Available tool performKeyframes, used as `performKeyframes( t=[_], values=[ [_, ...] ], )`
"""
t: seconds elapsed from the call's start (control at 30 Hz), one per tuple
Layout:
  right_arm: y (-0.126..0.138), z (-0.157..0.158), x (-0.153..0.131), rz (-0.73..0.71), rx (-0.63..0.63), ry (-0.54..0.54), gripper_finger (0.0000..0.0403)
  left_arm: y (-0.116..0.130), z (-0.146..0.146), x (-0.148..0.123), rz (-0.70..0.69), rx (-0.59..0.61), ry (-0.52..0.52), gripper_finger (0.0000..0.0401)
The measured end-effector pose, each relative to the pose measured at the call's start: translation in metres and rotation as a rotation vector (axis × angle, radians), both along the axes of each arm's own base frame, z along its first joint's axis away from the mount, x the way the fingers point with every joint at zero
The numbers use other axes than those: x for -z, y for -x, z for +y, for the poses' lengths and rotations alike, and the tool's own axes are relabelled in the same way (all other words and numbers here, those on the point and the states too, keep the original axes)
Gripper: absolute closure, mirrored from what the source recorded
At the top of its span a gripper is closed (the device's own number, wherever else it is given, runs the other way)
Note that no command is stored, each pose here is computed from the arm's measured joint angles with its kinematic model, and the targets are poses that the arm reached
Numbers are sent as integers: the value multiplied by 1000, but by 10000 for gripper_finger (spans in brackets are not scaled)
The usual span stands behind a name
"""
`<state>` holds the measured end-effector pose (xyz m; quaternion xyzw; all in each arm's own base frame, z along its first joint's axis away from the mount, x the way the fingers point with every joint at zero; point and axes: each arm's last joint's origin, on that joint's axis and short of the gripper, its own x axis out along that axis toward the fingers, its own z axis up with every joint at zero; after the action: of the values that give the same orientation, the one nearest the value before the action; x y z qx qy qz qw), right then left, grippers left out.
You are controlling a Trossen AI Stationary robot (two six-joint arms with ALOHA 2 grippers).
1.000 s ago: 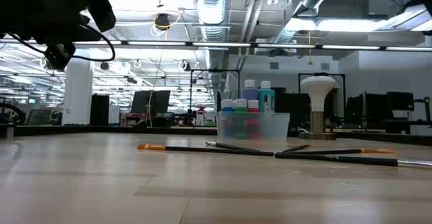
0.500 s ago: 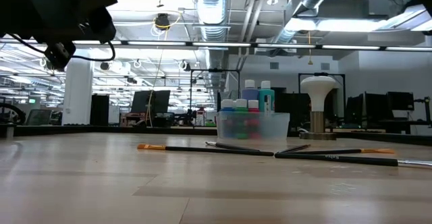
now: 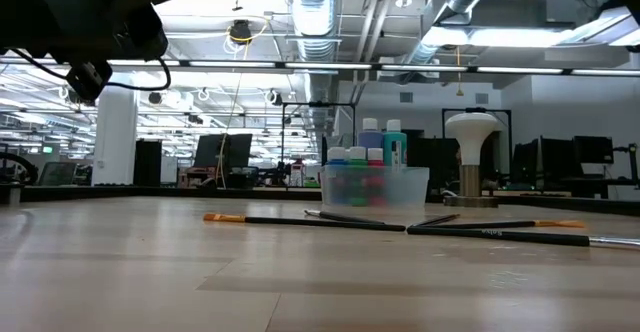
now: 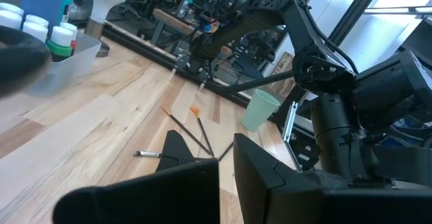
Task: Pick & Place Paint Supplies
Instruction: Put the red paint bottle into the transparent bin
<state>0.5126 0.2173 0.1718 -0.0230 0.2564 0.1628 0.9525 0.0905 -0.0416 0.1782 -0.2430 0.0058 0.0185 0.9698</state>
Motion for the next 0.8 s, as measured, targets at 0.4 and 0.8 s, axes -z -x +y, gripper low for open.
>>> performKeyframes(
  t=[0.4,0.8],
  values=[
    [-1,5,12,-2,-9,0,163,0,0,-1,-5,1,4,399],
    [0,3,14,28,-9,10,241,0,0,-1,-5,1,4,399]
  ],
)
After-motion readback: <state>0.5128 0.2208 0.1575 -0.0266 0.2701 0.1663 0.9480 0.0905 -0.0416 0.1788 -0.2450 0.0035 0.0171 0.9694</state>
